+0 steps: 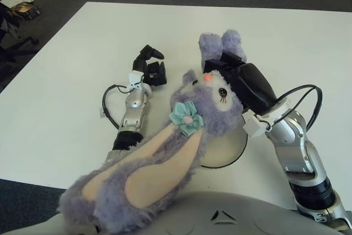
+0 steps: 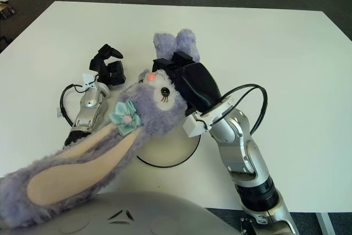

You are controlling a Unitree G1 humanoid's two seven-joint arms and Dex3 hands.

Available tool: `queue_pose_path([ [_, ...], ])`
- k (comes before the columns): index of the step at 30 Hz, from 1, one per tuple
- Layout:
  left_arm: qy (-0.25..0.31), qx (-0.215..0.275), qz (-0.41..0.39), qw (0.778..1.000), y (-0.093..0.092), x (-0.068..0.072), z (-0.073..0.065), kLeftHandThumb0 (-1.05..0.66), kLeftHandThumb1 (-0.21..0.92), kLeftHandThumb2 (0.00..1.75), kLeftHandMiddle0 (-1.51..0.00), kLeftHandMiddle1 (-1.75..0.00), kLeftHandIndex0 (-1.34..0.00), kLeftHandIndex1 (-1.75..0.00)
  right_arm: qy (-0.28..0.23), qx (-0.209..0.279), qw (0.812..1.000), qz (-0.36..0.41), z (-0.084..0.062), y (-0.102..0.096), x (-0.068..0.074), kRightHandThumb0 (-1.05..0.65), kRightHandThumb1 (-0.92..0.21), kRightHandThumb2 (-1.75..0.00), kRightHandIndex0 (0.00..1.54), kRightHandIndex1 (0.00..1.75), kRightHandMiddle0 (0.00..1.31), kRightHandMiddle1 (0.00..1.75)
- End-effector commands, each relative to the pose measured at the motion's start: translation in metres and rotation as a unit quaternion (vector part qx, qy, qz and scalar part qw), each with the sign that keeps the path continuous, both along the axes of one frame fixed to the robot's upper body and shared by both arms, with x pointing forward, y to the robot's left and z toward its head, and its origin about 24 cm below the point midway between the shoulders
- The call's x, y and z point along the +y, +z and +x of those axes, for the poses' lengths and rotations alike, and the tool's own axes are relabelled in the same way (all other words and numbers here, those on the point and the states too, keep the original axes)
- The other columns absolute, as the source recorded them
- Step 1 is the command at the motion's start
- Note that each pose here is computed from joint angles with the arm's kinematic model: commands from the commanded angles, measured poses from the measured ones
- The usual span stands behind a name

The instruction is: Put the doll into the plate.

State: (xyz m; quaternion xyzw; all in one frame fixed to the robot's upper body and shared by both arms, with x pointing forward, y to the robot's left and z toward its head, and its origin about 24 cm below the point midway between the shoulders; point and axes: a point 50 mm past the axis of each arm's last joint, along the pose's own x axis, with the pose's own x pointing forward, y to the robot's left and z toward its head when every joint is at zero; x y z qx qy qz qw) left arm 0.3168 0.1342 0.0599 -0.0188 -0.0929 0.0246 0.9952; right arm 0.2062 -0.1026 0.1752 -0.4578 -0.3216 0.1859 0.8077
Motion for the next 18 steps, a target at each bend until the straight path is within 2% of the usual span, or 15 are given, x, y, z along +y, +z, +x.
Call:
queue_pose_path([
  [1,0.010,0.040,-0.006,0.999,-0.0218,0.0041,-0.0095,-0.48,0.29,1.35,-1.19,-1.75,-0.63,-1.75,-0.007,-0.007,1.000,-0.005,-0.0040,0.0040,-0.0019,0.49,-0.26,-1.38,0.65,1.75,0.77,1.75],
  [13,0.009,0.037,-0.003,0.999,-0.0220,0.0036,-0.0094,-0.48,0.29,1.34,-1.19,-1.75,-0.62,-1.75,-0.024,0.012,1.000,-0.009,-0.0063,0.0056,-0.0051,0.46,-0.32,-1.31,0.60,1.75,0.70,1.75],
  [16,0.009,0.037,-0.001,0.999,-0.0220,0.0033,-0.0092,-0.48,0.29,1.34,-1.19,-1.75,-0.62,-1.75,-0.026,0.016,0.999,-0.012,-0.0067,0.0063,-0.0060,0.15,-0.24,-1.36,0.63,1.61,0.65,1.75],
  [18,0.008,0.036,-0.002,0.999,-0.0218,0.0029,-0.0091,-0.48,0.30,1.34,-1.19,-1.75,-0.62,-1.75,-0.026,0.020,0.999,-0.017,-0.0070,0.0070,-0.0065,0.08,-0.25,-1.35,0.59,1.59,0.64,1.75],
])
